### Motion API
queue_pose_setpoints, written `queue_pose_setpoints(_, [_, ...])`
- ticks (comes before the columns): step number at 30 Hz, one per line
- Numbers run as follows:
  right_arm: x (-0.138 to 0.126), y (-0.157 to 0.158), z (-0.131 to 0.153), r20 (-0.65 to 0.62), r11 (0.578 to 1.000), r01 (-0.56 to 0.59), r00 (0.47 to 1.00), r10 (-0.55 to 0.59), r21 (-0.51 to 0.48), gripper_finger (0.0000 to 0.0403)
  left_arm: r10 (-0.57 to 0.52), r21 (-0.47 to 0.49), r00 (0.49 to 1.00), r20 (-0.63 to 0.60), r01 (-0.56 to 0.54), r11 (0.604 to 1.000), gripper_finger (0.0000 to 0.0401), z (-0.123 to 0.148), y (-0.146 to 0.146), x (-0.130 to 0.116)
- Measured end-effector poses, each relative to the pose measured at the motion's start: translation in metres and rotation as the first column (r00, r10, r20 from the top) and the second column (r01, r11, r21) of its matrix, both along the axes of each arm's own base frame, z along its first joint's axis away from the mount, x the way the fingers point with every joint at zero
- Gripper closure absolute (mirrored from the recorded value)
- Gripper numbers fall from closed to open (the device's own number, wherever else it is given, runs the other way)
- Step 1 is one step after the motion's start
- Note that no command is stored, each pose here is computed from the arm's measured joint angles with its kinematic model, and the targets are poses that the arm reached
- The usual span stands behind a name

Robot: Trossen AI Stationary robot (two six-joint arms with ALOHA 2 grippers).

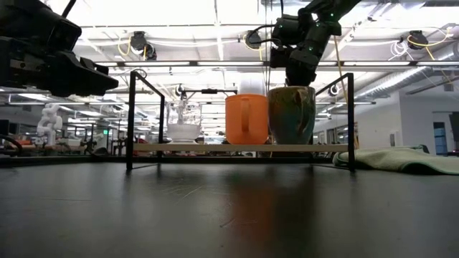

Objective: Stack small to large cups/mugs on shelf
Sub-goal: Put the green mug on the shelf, then return to Home Position

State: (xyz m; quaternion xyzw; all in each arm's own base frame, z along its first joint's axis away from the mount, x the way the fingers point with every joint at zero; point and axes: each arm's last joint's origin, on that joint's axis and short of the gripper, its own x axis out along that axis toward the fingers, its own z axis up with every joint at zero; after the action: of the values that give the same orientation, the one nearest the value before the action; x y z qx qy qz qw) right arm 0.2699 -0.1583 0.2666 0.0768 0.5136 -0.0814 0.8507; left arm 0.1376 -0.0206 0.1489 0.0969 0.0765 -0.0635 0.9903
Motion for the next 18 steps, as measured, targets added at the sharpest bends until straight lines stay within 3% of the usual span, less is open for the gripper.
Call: queue_pose_setpoints(18, [0.0012,-0.0007,0.0007,0.013,1.000,-0.002,1.000,0.002,-0.010,0.0290,-0.001,0.000,1.000,-0.002,0.001,1.000,0.0398,-0.0002,0.0000,0.0000])
